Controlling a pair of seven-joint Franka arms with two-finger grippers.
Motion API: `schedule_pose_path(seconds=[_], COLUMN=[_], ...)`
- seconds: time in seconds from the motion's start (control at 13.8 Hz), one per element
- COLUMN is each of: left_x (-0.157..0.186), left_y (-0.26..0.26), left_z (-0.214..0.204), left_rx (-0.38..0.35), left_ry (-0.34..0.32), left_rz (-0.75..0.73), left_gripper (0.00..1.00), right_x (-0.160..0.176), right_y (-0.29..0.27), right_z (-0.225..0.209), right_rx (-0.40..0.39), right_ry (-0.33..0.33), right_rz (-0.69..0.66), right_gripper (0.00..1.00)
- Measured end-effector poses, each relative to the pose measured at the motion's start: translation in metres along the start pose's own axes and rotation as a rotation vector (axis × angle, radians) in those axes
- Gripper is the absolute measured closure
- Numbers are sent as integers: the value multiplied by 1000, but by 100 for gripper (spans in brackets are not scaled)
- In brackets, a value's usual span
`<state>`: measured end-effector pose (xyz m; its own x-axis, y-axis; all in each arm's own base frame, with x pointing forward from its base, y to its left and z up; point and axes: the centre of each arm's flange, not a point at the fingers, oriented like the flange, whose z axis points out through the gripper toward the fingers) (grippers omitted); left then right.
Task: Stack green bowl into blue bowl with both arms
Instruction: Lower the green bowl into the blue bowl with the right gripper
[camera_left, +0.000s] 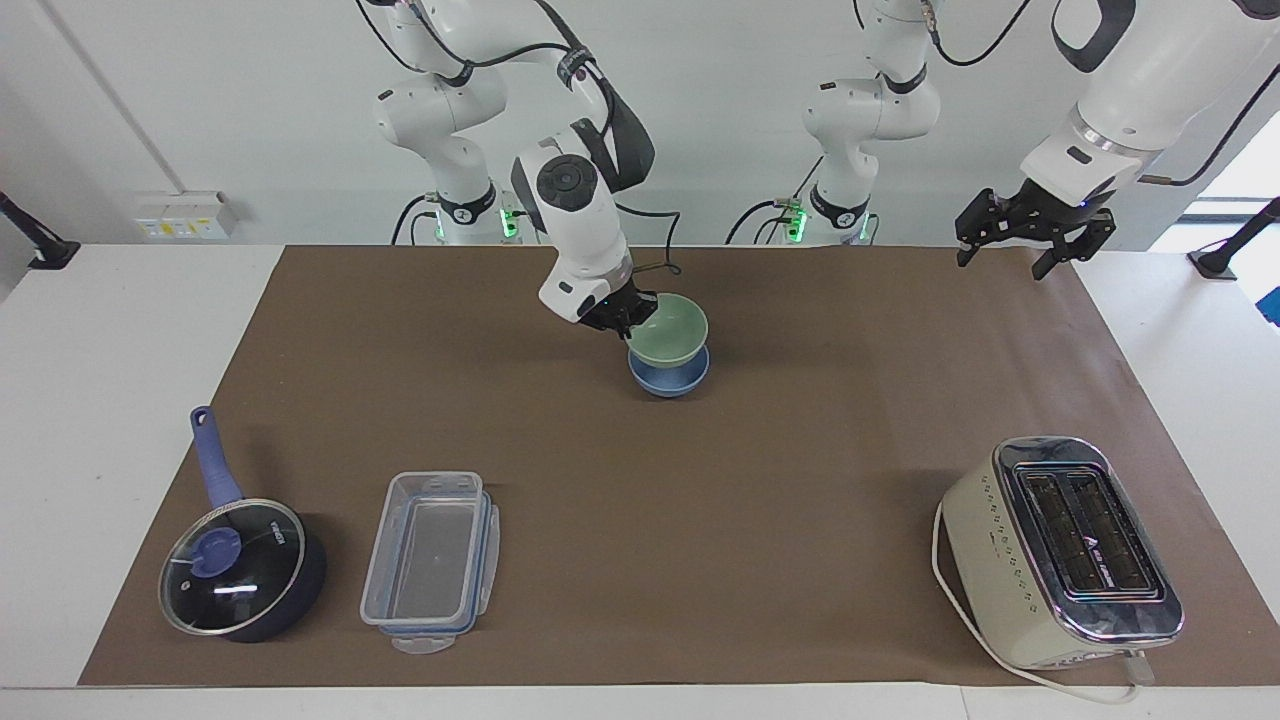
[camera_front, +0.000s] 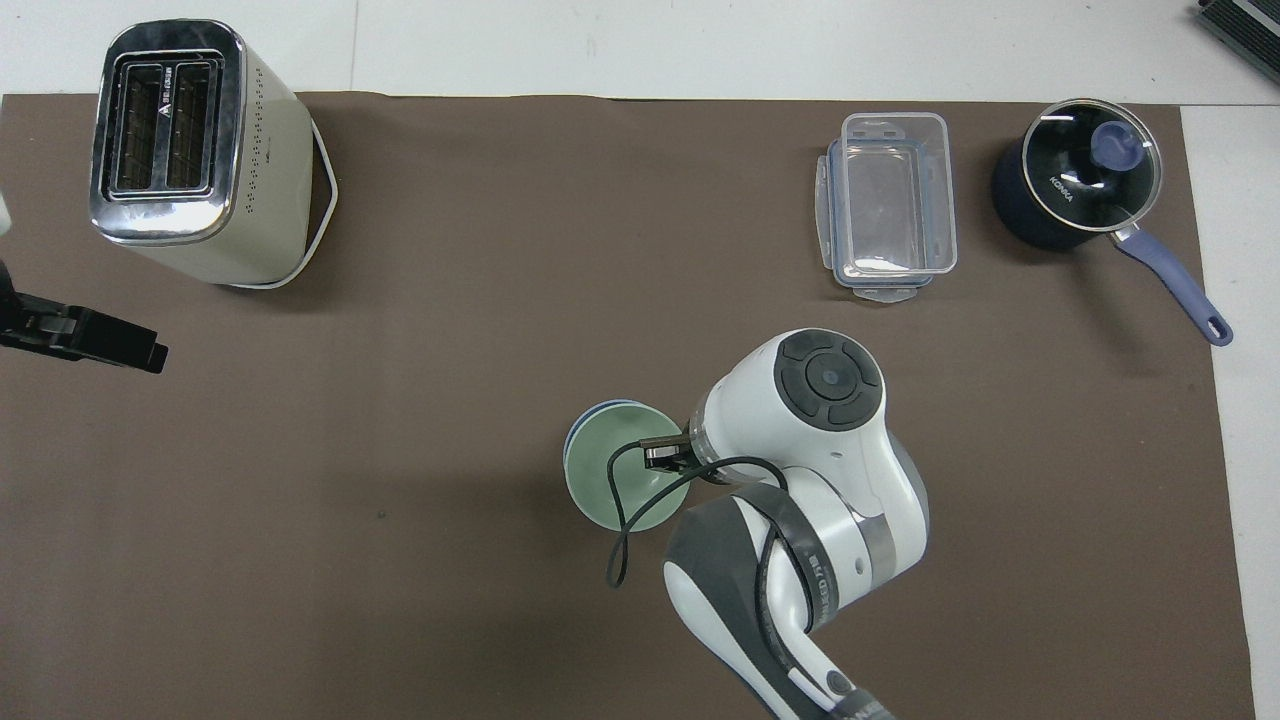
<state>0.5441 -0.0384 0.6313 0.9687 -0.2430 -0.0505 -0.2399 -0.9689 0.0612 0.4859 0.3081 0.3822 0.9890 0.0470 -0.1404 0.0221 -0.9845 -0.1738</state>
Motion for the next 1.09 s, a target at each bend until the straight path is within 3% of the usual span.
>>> schedule_pose_path(seconds=[1.09], left_x=[1], left_y=[0], left_z=[-1], left_rx=[2], left_ry=[10], left_rz=[0], left_gripper=[0], right_x=[4], right_y=[-12], right_z=[30], right_rx=[-4], right_ry=[20], right_rz=[-46], right_gripper=[95])
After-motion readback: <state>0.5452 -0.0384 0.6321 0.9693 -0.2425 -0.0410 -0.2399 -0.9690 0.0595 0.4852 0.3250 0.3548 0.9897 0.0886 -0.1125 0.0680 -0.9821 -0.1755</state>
